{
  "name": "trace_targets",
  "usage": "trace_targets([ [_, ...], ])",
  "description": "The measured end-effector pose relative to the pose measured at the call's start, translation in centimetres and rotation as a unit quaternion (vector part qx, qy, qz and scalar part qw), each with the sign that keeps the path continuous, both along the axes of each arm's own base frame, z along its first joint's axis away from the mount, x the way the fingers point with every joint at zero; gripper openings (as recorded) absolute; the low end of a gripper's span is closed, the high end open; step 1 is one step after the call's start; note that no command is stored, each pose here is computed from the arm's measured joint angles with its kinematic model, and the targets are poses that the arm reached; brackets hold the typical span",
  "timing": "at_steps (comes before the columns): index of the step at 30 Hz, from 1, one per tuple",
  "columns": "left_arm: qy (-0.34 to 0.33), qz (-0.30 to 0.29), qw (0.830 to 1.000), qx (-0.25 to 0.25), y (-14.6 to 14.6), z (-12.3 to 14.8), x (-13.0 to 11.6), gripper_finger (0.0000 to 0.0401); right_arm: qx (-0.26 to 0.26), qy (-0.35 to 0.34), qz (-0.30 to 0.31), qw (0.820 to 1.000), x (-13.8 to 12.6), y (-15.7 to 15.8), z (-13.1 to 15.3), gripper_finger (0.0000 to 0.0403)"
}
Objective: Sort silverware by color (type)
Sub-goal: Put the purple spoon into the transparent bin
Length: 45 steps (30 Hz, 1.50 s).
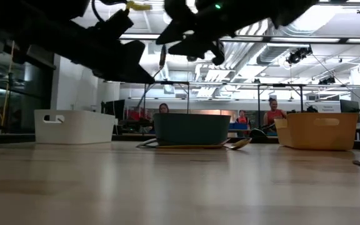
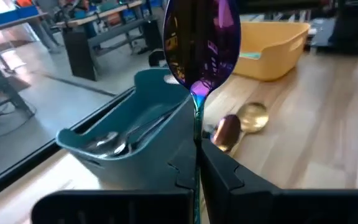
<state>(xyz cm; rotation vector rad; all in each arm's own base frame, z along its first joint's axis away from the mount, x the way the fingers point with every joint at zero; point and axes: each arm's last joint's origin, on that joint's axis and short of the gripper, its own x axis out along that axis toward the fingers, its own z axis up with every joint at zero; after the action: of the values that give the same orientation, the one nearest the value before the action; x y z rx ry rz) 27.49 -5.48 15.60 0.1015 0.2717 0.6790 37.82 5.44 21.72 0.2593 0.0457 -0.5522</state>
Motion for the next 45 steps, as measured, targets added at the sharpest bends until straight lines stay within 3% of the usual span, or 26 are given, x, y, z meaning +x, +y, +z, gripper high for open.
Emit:
trace_targets([
  [6,0.009,0.017,0.999,0.029,0.3,0.1,-0.3,0.0000,-0.006,0.030,-0.035,0.999,1.5,0.3,0.6,0.0158],
  [11,-0.004,0.009,1.000,0.028,0.2,0.5,-0.1,0.0000,-0.017,0.052,-0.082,0.995,1.8,0.1,0.4,0.0158],
  [15,-0.014,0.000,1.000,0.022,0.2,0.7,0.0,0.0000,-0.006,0.048,-0.085,0.995,2.1,-0.3,0.3,0.0151],
  [19,-0.018,-0.010,1.000,0.016,0.2,0.7,0.0,0.0000,0.008,0.043,-0.087,0.995,2.0,-0.4,0.2,0.0106],
  [23,-0.016,-0.026,0.999,0.012,0.1,0.7,0.1,0.0007,0.000,0.051,-0.091,0.995,2.0,-0.4,0.1,0.0020],
  [28,0.030,-0.042,0.998,0.028,-0.1,0.4,-0.3,0.0039,-0.022,0.085,-0.080,0.993,1.4,-0.4,0.7,0.0010],
  [33,0.064,-0.050,0.997,0.010,0.3,1.2,-1.5,0.0077,-0.051,0.154,-0.069,0.984,-1.1,-0.8,3.3,0.0007],
  [37,0.063,-0.055,0.996,-0.008,0.5,2.6,-2.8,0.0095,-0.029,0.201,-0.026,0.979,-4.5,-1.1,6.2,0.0005],
  [42,-0.001,-0.132,0.990,-0.037,0.4,4.3,-4.6,0.0103,0.067,0.224,0.089,0.968,-9.5,0.8,9.2,0.0005],
  [45,-0.050,-0.217,0.974,-0.043,0.3,5.1,-5.8,0.0102,0.169,0.256,0.143,0.941,-12.5,2.4,9.7,0.0005],
])
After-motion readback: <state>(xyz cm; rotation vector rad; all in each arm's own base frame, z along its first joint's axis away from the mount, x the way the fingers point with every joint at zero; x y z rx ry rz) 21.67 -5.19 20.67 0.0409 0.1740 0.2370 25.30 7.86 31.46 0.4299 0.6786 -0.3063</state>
